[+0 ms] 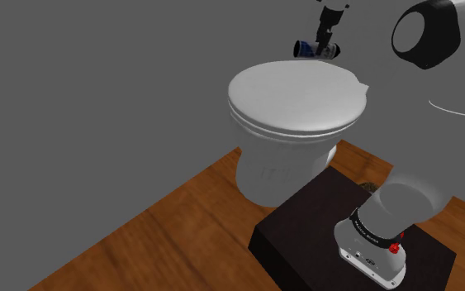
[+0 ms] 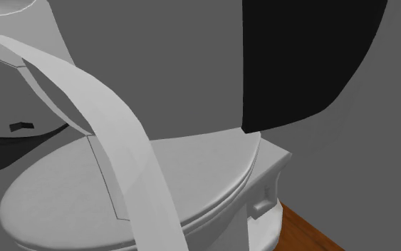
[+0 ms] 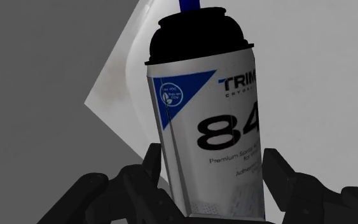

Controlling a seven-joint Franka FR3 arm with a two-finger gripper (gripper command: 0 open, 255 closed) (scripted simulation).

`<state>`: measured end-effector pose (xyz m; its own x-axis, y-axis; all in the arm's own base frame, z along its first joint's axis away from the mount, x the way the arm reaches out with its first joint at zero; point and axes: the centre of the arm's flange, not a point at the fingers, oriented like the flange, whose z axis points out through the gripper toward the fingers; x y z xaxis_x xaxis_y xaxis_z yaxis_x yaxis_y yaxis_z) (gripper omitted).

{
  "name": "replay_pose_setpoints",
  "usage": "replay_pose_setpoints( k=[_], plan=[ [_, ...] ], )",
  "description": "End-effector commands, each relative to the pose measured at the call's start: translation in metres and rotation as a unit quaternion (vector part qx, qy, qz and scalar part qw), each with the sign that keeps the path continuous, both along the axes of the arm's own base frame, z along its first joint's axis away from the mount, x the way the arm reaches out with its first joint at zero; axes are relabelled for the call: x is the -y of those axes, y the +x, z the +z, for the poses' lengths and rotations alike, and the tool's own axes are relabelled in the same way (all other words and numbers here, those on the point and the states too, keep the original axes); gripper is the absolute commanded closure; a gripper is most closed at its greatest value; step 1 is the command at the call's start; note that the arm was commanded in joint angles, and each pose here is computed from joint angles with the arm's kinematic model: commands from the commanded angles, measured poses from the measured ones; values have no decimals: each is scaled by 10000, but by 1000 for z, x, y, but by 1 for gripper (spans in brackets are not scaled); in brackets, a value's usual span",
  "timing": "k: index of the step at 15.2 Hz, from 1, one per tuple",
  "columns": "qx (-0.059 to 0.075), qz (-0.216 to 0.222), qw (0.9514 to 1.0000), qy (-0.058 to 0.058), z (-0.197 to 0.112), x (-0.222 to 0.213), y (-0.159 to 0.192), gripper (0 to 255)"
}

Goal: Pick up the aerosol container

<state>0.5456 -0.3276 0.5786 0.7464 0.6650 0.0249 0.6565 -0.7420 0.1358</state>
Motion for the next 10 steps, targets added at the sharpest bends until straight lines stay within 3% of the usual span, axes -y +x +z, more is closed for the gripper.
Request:
replay_pose_setpoints(
  k=[1, 10],
  plan=[
    [2, 0, 10000, -1, 10, 0, -1, 255],
    [2, 0, 10000, -1, 48, 0, -1, 255]
  ],
)
